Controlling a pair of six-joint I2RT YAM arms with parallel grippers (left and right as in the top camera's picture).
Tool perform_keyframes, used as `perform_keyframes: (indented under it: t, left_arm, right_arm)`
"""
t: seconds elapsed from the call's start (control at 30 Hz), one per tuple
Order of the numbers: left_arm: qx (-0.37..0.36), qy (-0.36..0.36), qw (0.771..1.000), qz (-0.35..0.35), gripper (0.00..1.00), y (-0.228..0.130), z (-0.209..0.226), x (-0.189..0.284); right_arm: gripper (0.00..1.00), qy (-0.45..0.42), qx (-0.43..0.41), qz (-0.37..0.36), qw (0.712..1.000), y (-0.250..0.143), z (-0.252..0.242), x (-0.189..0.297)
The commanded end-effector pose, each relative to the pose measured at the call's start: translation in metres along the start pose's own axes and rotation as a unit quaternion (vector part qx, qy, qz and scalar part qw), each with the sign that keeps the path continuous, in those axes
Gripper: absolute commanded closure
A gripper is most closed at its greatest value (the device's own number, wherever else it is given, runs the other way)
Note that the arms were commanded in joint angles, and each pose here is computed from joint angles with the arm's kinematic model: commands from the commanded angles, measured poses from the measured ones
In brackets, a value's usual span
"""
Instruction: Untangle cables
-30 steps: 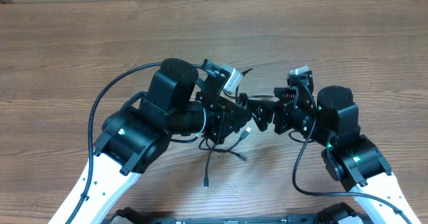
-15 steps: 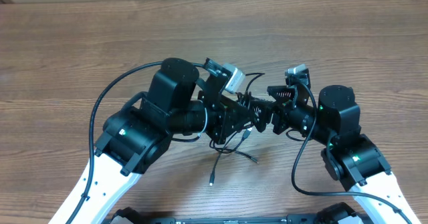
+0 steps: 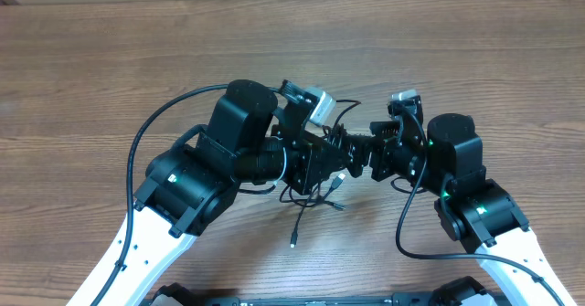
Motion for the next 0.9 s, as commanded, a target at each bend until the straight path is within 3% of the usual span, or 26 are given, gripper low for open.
perform_keyframes:
  t: [0.0,0.4,0.63,0.87]
  left_arm:
    - [0.03,0.003,0.999,-0.014,0.96,0.003,-0.006,0.005]
    - [0.124,0.029,0.991,-0.046,0.96,0.015,0.012,0.014]
    - [0.112,0.012,0.992,-0.052,0.96,0.019,0.007,0.014]
    - [0.068,-0.077,0.993,-0.054,0.96,0.03,-0.019,0.017]
  right_arm:
    - [0.0,-0.018,-0.003,-0.002,1.0,0.002,-0.005,-0.001]
    - [0.0,0.02,0.016,-0.041,0.999,0.013,0.015,0.022]
    - [0.0,0.068,0.022,-0.035,0.997,0.011,0.027,0.027]
    - [0.0,0.058,0.012,-0.016,0.998,0.006,0.021,0.017]
Point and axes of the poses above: each gripper's point midway between its finger pads, its own x axis back along the fingers, its own z axis along the line the jaws close on, y = z × x, the point moved 6 cm from there along x, back along the fingers, and after that the axes turned 6 degrees about x, right-handed, at the moved point
